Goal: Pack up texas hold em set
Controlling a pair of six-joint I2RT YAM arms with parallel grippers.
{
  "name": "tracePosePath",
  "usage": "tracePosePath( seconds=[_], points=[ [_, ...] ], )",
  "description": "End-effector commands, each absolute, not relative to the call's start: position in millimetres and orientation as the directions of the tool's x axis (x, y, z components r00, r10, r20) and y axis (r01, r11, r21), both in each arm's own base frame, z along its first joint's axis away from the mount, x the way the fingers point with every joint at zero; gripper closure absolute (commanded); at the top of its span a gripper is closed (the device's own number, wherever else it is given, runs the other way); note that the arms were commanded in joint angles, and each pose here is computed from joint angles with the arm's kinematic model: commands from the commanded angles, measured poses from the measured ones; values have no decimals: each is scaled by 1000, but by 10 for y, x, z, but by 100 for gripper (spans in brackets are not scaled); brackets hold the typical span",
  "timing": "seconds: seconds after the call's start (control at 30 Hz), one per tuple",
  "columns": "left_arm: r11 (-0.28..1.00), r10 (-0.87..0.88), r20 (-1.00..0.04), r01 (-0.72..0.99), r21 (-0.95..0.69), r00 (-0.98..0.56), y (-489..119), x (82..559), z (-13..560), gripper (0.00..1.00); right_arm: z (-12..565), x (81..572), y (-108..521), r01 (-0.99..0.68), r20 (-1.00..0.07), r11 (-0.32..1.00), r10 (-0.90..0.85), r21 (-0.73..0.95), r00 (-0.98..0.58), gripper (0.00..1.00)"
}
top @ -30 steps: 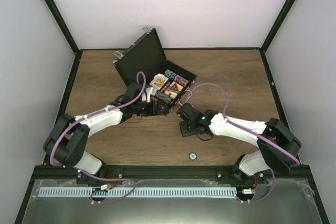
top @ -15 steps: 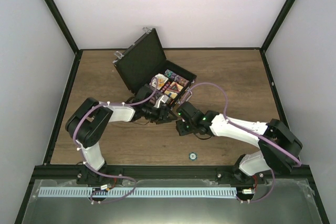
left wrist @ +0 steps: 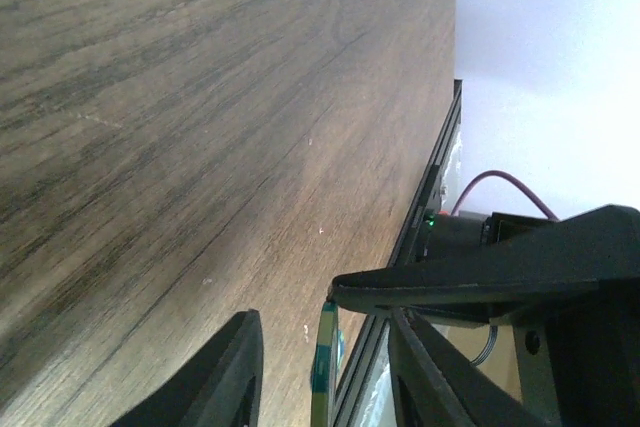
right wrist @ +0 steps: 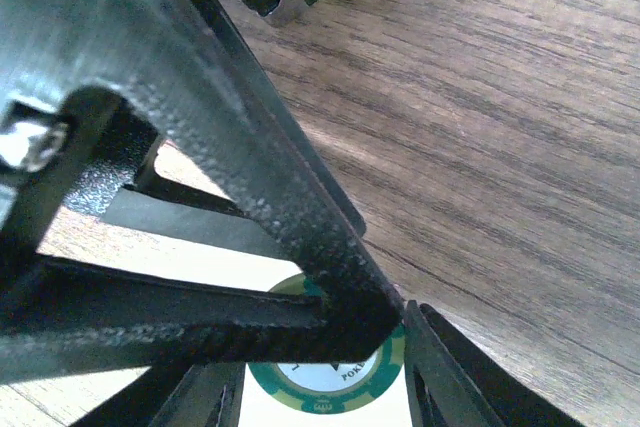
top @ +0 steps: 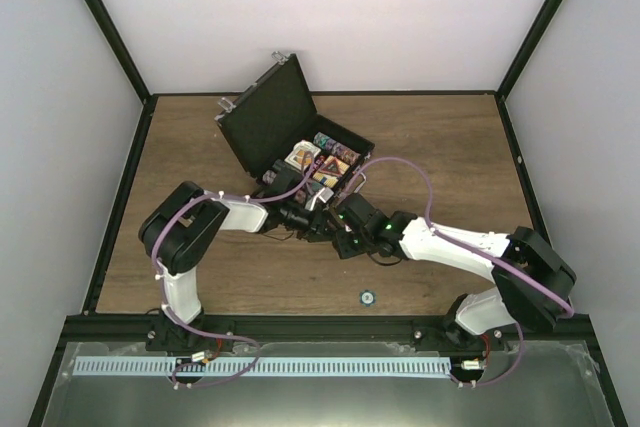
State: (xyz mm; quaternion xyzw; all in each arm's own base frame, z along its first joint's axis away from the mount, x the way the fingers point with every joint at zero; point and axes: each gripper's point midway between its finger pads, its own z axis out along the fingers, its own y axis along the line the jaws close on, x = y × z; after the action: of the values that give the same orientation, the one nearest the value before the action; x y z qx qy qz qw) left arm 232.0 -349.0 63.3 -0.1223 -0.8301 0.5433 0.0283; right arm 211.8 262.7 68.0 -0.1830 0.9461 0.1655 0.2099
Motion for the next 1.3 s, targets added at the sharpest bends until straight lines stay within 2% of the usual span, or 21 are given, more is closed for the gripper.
tracePosePath(
  seconds=[0.0, 0.3, 0.57, 0.63, 0.7, 0.8, 0.87, 0.93, 1.07, 1.13, 1.27],
  points=[
    [332, 274, -107, 198, -922, -956, -3585, 2272, 694, 66, 757, 2127, 2666, -431, -486, 869, -274, 245, -830, 56],
    [329, 291, -97, 195, -924, -952, -3616, 2207, 684, 94, 753, 2137, 2674, -429, -487, 870, -272, 245, -830, 56],
    [327, 271, -131, 219, -919, -954, -3620, 2249, 782, 96, 789, 2137, 2606, -413, -498, 880, -256, 234, -829, 55],
    [330, 257, -149, 232, -915, -955, -3615, 2278, 833, 96, 825, 2133, 2577, -406, -504, 883, -247, 234, -827, 49],
    [338, 230, -178, 250, -907, -957, -3590, 2355, 894, 96, 889, 2145, 2530, -391, -518, 892, -229, 228, -824, 35],
    [376, 166, -245, 291, -879, -955, -3471, 2587, 1020, 96, 1010, 2175, 2427, -364, -554, 906, -194, 215, -809, 12],
    [416, 111, -329, 345, -841, -938, -3324, 2841, 1165, 96, 1095, 2200, 2342, -342, -580, 914, -160, 218, -799, 6],
    [484, 82, -430, 413, -771, -899, -3189, 3065, 1329, 96, 1111, 2224, 2251, -317, -586, 920, -130, 229, -800, 3],
    [659, 125, -658, 558, -505, -743, -2974, 3465, 1631, 96, 1050, 2256, 2095, -275, -582, 925, -75, 263, -810, 1],
    [698, 155, -710, 585, -414, -687, -2914, 3577, 1698, 96, 1030, 2265, 2054, -263, -583, 925, -58, 273, -810, 1],
    [723, 193, -738, 602, -340, -647, -2948, 3625, 1653, 96, 1024, 2272, 2028, -255, -587, 925, -45, 280, -808, 1]
  ],
)
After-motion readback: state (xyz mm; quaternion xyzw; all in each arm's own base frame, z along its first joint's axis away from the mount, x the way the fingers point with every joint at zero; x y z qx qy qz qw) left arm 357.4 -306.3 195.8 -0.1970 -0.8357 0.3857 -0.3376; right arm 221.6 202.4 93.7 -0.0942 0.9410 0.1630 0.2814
